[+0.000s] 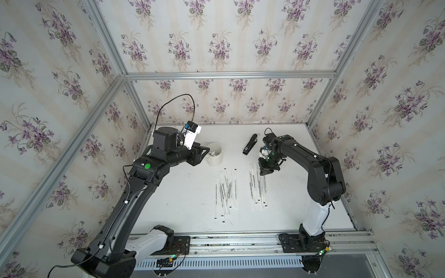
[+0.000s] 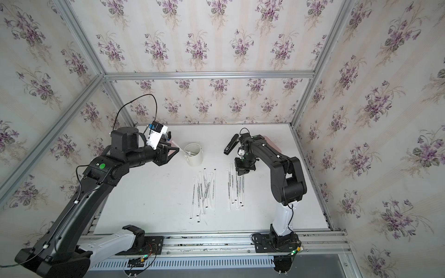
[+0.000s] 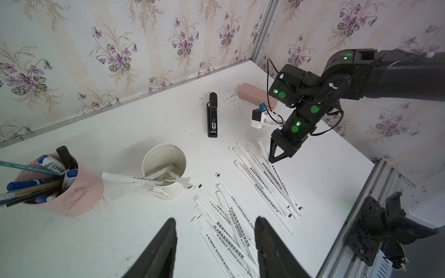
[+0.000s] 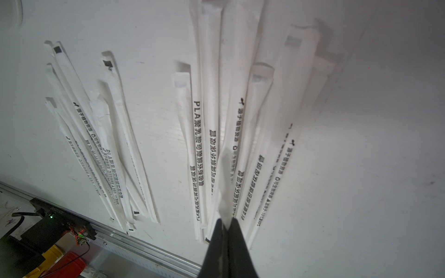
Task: Take the straws out of the storage container
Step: Place the straw at the center of the board.
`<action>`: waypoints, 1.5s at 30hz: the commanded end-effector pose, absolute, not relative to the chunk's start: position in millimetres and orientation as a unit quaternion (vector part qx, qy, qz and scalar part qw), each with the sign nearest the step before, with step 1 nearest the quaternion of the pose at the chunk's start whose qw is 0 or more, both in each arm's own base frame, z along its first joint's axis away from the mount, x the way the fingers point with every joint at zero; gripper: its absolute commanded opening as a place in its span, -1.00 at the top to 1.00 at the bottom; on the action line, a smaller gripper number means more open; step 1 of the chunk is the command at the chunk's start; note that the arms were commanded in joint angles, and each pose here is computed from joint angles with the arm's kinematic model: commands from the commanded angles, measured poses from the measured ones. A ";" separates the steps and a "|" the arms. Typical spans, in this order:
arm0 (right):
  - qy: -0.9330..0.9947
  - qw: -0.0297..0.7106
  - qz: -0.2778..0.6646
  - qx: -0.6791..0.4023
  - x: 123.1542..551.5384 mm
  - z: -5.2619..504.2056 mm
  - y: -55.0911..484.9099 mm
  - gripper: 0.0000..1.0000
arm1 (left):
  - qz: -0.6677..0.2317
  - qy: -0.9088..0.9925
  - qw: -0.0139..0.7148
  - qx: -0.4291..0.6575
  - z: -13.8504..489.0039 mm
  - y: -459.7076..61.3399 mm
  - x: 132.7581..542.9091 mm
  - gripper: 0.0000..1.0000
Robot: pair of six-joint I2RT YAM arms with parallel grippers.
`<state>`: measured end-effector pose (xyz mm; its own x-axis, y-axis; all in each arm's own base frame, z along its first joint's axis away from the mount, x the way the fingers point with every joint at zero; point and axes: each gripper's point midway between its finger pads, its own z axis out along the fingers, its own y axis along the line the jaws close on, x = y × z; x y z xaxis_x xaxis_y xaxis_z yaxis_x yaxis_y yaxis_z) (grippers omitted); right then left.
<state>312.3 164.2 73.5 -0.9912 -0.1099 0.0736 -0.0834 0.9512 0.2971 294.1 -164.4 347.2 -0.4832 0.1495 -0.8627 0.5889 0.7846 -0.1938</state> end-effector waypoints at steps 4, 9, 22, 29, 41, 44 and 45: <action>-0.988 0.030 -0.144 0.050 317.3 75.2 162.9 0.72 | -0.233 0.831 0.454 0.222 343.2 -163.4 298.3 -0.05; -0.988 0.008 -0.148 0.050 320.9 81.4 163.5 0.59 | -0.208 0.842 0.446 0.220 330.1 -158.6 307.7 -0.06; -0.944 -0.196 -0.256 0.074 354.4 153.9 193.0 0.66 | -0.127 0.842 0.465 0.244 268.8 -156.5 340.1 -0.09; -0.911 -0.235 -0.329 0.086 349.5 157.9 211.9 0.73 | -0.077 0.898 0.421 0.102 198.1 -124.4 370.9 -0.04; -0.909 -0.211 -0.346 0.102 334.2 130.5 224.9 0.75 | -0.123 0.890 0.408 0.160 161.7 -159.4 392.8 0.08; -0.909 -0.210 -0.345 0.103 333.1 129.5 224.4 0.75 | -0.126 0.879 0.417 0.194 159.8 -166.3 390.2 0.04; -0.909 -0.211 -0.345 0.103 333.5 130.2 224.6 0.75 | -0.122 0.878 0.417 0.201 158.7 -167.6 390.4 0.03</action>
